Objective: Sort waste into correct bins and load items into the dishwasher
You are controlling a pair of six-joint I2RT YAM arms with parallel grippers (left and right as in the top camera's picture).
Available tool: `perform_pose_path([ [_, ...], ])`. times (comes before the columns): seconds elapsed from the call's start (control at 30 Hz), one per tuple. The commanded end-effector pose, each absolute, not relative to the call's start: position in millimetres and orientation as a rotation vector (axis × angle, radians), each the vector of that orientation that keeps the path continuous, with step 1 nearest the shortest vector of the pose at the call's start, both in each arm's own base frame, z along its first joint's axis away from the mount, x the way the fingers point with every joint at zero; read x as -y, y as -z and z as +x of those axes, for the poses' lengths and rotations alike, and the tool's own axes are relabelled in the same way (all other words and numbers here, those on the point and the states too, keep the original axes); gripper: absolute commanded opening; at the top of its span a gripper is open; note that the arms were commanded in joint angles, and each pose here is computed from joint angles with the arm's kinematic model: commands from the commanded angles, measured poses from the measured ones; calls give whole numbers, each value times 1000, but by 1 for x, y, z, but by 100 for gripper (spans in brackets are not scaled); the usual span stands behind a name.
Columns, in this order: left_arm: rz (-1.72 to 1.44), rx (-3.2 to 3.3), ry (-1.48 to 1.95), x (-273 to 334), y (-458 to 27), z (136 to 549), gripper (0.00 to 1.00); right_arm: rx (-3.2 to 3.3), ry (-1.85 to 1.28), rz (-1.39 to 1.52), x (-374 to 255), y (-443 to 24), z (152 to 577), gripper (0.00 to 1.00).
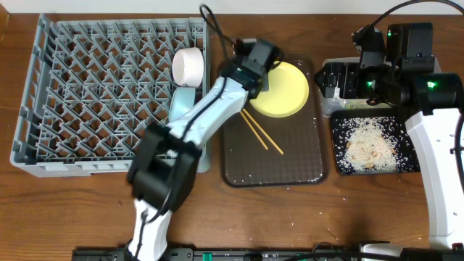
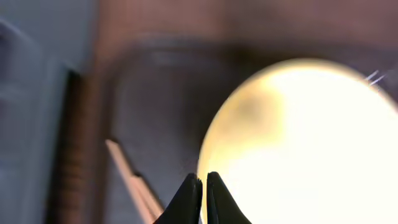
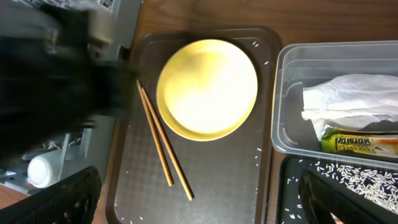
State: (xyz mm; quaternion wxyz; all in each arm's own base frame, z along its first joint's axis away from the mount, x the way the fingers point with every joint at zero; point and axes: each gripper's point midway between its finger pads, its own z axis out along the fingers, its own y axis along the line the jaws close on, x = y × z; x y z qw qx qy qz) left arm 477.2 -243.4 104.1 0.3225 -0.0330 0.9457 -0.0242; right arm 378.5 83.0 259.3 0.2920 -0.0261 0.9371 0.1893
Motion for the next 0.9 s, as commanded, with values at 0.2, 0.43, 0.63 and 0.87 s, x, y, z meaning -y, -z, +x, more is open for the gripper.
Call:
perform_pose_path([
  [0.2,31,-2242,-264,189,-209,479,7,-2504,-502,-67,-83,-257,379,99],
  [0.43,7,-2353,29,224,-189,468,9,-2504,-502,-67,-83,-257,379,99],
  [0.63,-120,-2462,160,240,-148,463,25,-2504,-503,-67,-83,-257,379,99],
  [0.87,-214,-2589,203,243,-93,462,55,-2504,-503,-67,-83,-257,379,99],
])
